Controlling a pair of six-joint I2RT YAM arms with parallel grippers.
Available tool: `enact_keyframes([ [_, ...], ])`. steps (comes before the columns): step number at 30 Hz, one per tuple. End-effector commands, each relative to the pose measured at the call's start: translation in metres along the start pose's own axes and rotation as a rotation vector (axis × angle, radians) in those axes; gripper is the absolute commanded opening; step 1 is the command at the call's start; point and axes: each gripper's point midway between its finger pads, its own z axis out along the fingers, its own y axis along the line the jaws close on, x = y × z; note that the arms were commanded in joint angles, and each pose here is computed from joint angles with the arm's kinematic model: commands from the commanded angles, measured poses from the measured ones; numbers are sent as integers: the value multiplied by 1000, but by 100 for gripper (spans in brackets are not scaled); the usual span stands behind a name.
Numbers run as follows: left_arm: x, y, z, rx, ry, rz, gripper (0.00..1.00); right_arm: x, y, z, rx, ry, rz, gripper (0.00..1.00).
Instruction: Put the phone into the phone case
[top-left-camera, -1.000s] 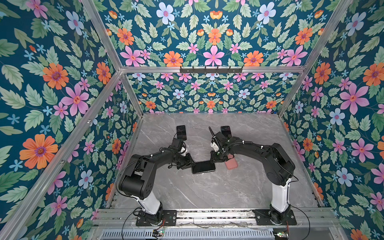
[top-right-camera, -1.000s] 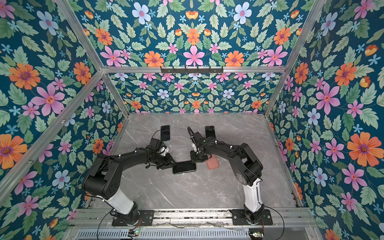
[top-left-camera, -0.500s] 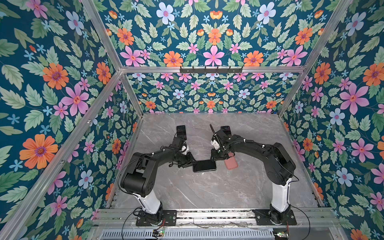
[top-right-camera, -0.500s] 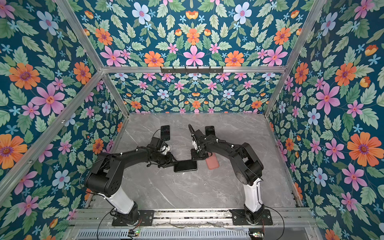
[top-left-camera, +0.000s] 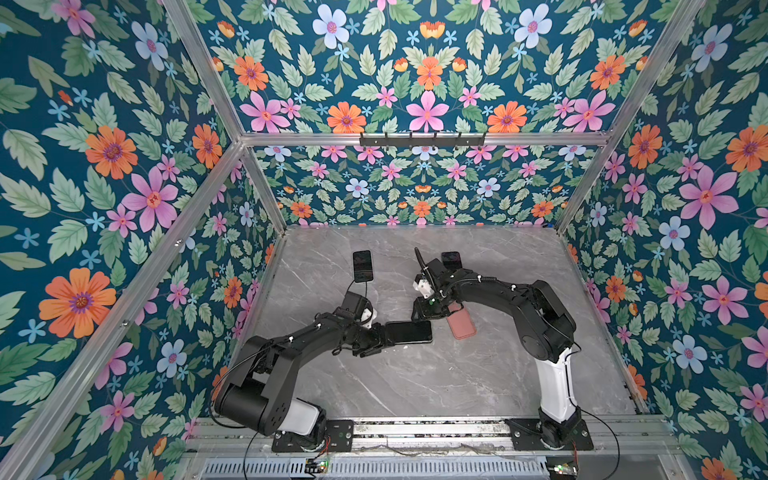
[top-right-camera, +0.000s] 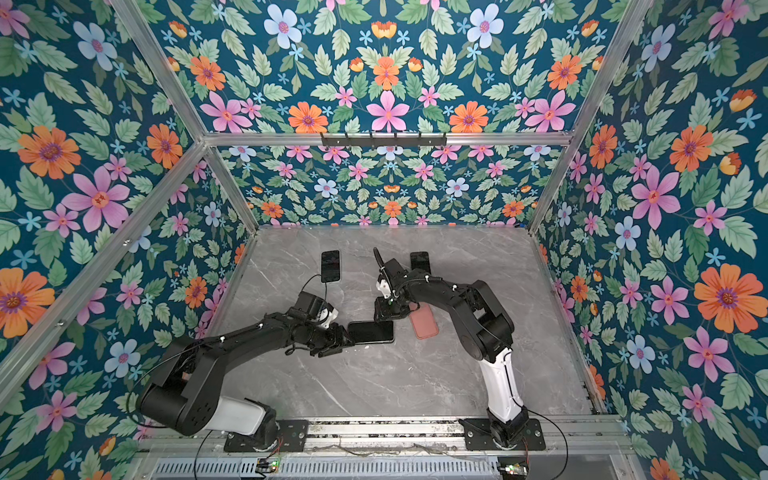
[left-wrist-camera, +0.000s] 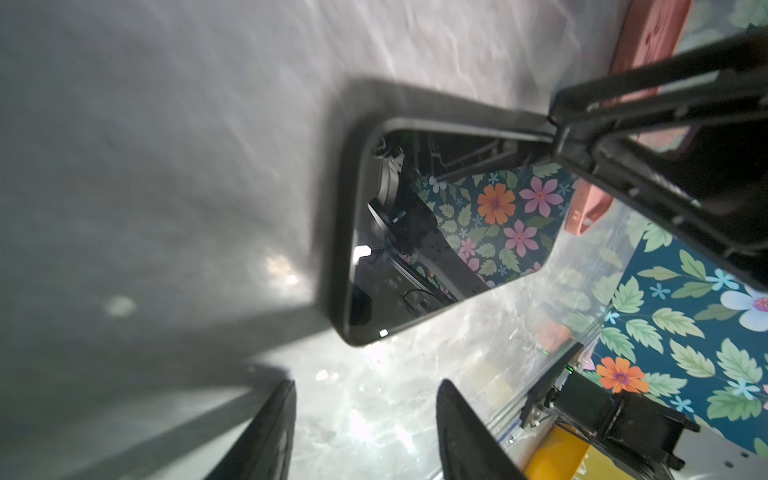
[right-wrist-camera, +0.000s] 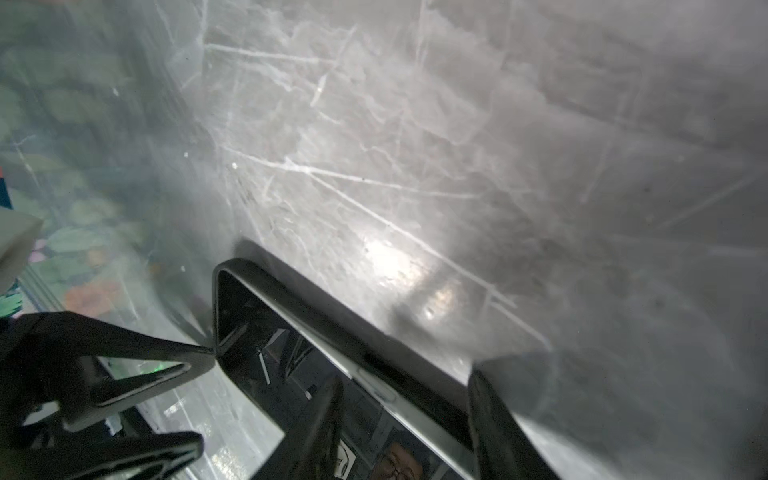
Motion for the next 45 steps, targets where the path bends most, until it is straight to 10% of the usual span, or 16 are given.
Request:
enact_keyframes([
  [1,6,-4,7,13,8,-19,55,16,5,1,-43,46,6,48],
  [16,-9,-12,28,-8,27,-2,35,68,19,3,-73,112,19,41],
  [45,-12,-20,3,-127,-31,-77,31,93,18,-19,-33,-13,308,45],
])
